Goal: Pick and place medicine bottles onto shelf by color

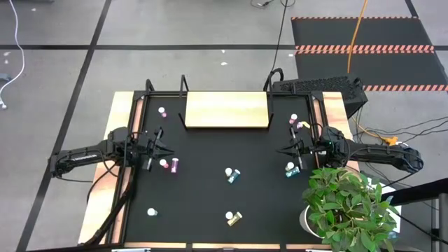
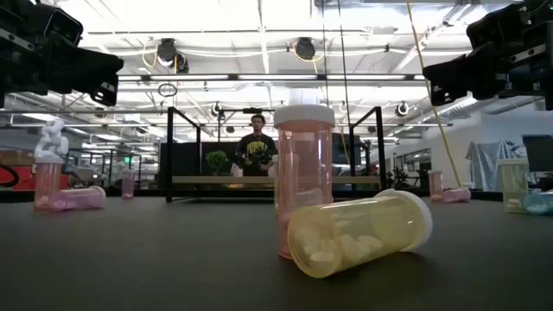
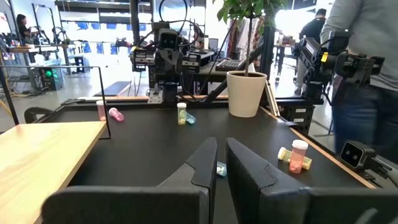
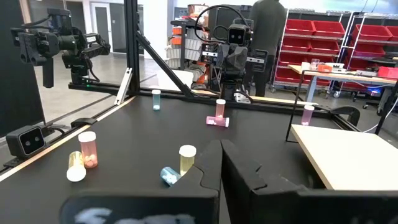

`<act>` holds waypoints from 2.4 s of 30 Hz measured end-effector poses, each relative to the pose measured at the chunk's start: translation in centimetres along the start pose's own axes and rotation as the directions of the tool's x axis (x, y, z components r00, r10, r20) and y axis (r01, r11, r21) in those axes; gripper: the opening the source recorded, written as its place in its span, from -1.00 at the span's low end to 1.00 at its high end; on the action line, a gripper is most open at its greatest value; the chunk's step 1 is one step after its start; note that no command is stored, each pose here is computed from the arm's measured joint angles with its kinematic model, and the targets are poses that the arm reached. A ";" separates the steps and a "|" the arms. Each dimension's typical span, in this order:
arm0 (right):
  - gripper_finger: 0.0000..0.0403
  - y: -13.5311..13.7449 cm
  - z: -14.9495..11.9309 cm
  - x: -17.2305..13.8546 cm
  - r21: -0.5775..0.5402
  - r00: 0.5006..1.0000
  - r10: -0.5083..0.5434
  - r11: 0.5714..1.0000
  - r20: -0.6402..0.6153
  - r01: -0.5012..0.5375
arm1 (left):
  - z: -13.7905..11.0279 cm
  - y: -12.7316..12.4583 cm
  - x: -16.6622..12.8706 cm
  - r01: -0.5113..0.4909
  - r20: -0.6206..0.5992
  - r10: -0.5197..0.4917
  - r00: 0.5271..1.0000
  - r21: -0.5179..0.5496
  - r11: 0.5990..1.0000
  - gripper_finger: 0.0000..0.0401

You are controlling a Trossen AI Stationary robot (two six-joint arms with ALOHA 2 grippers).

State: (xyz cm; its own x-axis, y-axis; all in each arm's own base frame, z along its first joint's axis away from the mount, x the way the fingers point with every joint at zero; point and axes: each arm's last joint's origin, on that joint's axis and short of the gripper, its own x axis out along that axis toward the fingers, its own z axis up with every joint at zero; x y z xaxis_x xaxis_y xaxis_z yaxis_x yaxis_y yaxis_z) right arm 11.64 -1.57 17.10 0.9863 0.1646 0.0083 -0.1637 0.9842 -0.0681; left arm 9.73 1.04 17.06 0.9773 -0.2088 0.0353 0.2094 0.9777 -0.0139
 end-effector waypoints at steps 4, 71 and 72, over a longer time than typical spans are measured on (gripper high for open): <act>-1.00 0.0 0.1 0.0 -0.044 1.000 -0.002 0.999 0.007 0.003 | 0.0 0.0 0.0 0.000 0.000 0.000 1.000 0.000 1.000 -0.81; -0.76 -3.3 8.6 2.5 0.809 0.900 -0.382 0.585 0.207 0.062 | 4.4 0.8 -0.7 -0.003 0.412 0.352 0.840 -0.646 0.764 -0.81; -0.71 -3.4 8.4 2.6 0.809 0.913 -0.371 0.581 0.171 0.084 | 4.6 0.9 -0.6 -0.017 0.400 0.365 0.841 -0.654 0.757 -0.81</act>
State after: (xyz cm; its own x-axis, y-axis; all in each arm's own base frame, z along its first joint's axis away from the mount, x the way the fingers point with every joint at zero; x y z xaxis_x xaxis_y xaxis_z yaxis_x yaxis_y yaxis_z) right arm 14.61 -3.94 25.76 0.9577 -0.2033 0.2039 -0.0279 0.6392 0.7685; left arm 9.16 2.12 21.63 0.8853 0.1894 0.4247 0.1626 0.7295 -0.6643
